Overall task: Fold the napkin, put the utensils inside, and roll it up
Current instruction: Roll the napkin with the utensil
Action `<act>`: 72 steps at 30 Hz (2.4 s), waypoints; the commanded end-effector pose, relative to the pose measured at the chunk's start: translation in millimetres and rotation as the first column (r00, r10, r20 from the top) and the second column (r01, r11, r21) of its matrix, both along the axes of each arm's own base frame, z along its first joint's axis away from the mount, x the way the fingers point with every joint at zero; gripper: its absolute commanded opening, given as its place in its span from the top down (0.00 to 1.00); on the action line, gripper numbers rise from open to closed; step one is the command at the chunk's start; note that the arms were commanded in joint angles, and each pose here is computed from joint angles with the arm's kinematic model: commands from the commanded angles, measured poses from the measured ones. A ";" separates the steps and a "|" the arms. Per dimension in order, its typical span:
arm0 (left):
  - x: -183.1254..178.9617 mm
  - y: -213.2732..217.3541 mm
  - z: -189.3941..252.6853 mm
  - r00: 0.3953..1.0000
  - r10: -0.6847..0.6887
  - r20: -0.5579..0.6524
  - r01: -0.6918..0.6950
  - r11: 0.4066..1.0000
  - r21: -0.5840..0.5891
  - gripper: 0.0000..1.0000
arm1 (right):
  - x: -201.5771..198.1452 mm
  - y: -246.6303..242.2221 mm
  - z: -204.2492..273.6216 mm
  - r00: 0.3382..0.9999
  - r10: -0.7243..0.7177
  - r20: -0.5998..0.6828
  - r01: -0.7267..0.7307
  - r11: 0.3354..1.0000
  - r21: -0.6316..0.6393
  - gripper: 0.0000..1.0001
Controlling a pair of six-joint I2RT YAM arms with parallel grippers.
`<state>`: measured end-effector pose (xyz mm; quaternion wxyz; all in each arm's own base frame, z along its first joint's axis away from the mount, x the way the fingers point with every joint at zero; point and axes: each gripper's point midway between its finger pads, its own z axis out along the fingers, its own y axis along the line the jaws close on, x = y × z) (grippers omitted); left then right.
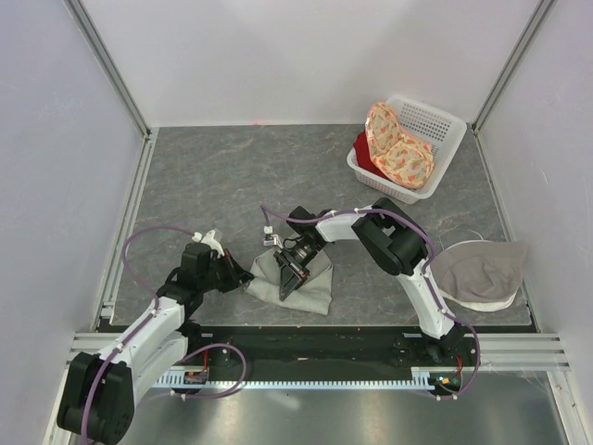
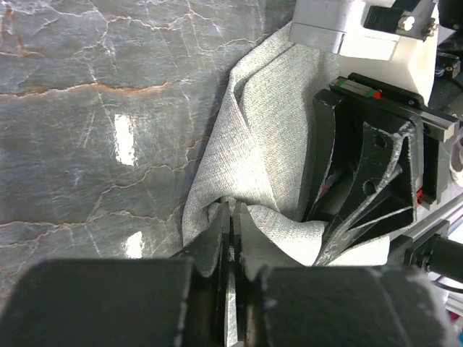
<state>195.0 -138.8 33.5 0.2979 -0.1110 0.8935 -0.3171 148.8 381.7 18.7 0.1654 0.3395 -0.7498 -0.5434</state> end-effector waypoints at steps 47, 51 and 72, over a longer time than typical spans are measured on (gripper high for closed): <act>25.7 14.1 3.9 0.996 0.072 -0.057 -0.064 0.990 0.129 0.41 | 12.5 -10.9 -17.1 0.380 0.238 0.894 0.038 0.961 -0.273 0.62; 28.9 27.0 8.3 0.992 0.127 -0.027 -0.120 0.977 0.179 0.33 | -0.9 -15.8 -14.0 0.528 0.208 0.823 0.028 0.965 -0.262 0.68; 13.6 1.7 6.0 1.000 -0.013 0.001 0.013 0.998 0.056 0.27 | -27.9 -5.9 4.0 0.967 0.103 0.231 -0.083 0.992 -0.095 0.69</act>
